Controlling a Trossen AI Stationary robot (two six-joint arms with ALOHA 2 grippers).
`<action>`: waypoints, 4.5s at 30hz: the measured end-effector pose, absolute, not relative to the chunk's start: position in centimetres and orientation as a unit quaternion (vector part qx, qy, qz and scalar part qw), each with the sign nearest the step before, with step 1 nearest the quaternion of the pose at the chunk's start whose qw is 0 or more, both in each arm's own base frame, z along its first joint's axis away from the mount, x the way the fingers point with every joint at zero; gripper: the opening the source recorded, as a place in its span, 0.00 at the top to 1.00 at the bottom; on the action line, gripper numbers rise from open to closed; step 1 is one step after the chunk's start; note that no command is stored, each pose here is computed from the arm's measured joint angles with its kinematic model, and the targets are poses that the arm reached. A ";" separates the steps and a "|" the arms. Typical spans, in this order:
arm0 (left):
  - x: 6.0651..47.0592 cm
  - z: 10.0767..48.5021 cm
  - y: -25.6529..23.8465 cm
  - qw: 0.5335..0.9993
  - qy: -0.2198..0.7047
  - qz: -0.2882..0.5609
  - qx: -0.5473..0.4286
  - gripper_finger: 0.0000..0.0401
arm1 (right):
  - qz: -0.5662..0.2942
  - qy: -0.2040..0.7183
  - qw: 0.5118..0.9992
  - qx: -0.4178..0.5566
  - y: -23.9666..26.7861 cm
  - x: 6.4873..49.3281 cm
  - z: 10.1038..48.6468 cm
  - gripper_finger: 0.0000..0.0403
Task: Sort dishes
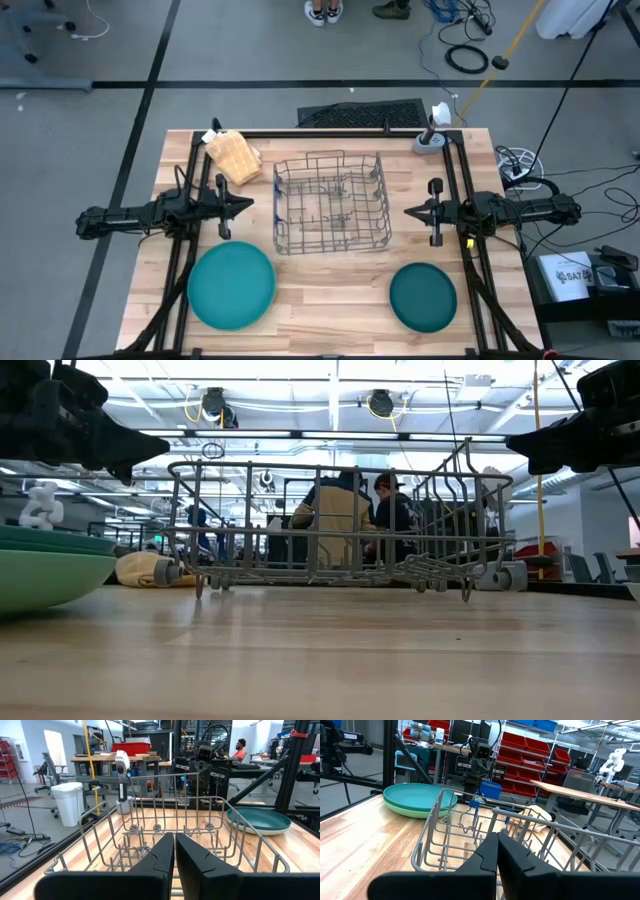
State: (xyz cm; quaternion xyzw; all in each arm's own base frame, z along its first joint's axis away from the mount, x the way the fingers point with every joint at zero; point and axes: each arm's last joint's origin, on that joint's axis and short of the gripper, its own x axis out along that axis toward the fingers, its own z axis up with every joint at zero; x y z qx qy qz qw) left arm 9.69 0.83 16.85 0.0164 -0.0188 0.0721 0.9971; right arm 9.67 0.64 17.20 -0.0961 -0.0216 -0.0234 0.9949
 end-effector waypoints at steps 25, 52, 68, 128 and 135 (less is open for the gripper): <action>9.7 16.8 0.8 0.997 -0.019 0.072 0.016 0.93 | -0.009 -0.281 0.946 0.163 0.2 7.4 24.4 1.00; 8.7 21.1 0.7 0.973 -0.222 0.061 -0.010 0.93 | 0.009 -0.078 0.994 0.072 1.2 13.2 32.2 1.00; 8.6 21.8 0.0 0.981 -0.188 -0.055 0.009 0.93 | 0.032 0.013 0.998 -0.051 3.5 31.6 37.7 0.96; 18.5 16.1 -3.6 0.778 0.625 -0.042 -0.049 0.51 | 0.055 0.178 0.965 -0.184 3.6 37.2 38.6 0.68; 18.5 16.0 -3.6 0.776 0.628 -0.037 -0.046 0.70 | 0.054 0.179 0.966 -0.178 3.6 37.2 38.6 0.68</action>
